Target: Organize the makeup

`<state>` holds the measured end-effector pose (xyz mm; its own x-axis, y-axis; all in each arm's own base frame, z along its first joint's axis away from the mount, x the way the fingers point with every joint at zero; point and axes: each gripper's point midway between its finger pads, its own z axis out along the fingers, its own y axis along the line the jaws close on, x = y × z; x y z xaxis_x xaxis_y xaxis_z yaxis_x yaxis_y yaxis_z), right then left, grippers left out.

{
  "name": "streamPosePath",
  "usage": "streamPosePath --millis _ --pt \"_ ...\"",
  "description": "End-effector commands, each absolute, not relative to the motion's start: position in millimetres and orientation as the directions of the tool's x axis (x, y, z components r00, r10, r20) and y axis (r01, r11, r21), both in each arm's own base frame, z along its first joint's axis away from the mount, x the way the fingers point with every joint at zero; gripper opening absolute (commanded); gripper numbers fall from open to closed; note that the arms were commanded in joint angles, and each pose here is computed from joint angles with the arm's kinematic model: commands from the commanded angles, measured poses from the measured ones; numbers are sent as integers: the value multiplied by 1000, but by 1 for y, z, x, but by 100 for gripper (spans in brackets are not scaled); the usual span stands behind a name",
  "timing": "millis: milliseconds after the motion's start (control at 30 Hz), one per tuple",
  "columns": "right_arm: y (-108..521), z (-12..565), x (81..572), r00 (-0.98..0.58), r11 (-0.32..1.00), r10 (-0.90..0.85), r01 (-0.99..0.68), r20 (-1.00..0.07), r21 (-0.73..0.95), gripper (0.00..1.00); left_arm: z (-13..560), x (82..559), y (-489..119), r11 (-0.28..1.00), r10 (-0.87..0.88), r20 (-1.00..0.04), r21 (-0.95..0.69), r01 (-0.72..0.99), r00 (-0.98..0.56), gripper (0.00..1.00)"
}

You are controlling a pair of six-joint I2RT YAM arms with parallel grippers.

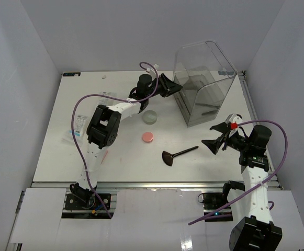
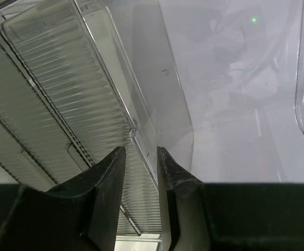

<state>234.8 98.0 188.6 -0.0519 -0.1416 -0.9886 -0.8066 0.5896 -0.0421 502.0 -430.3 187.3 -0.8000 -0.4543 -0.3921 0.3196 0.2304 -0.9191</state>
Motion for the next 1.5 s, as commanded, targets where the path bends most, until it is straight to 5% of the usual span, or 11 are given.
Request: streamPosePath --millis 0,333,567,1267,1467 --pt "99 198 235 -18 574 -145 -816 -989 -69 91 211 500 -441 177 -464 -398 -917 358 -792 37" --pt "102 196 232 -18 560 -139 -826 -990 -64 92 235 481 -435 73 -470 -364 -924 375 -805 1" --pt "102 217 231 -76 577 -103 -817 -992 2 100 279 462 -411 32 -500 -388 -902 431 -774 0" --pt "128 349 236 -293 548 176 -764 -940 341 100 376 394 -364 -110 -516 -402 -845 524 -756 0" --pt "138 363 251 -369 506 289 -725 -884 468 93 390 384 -360 -132 -517 -400 -836 532 -757 0"
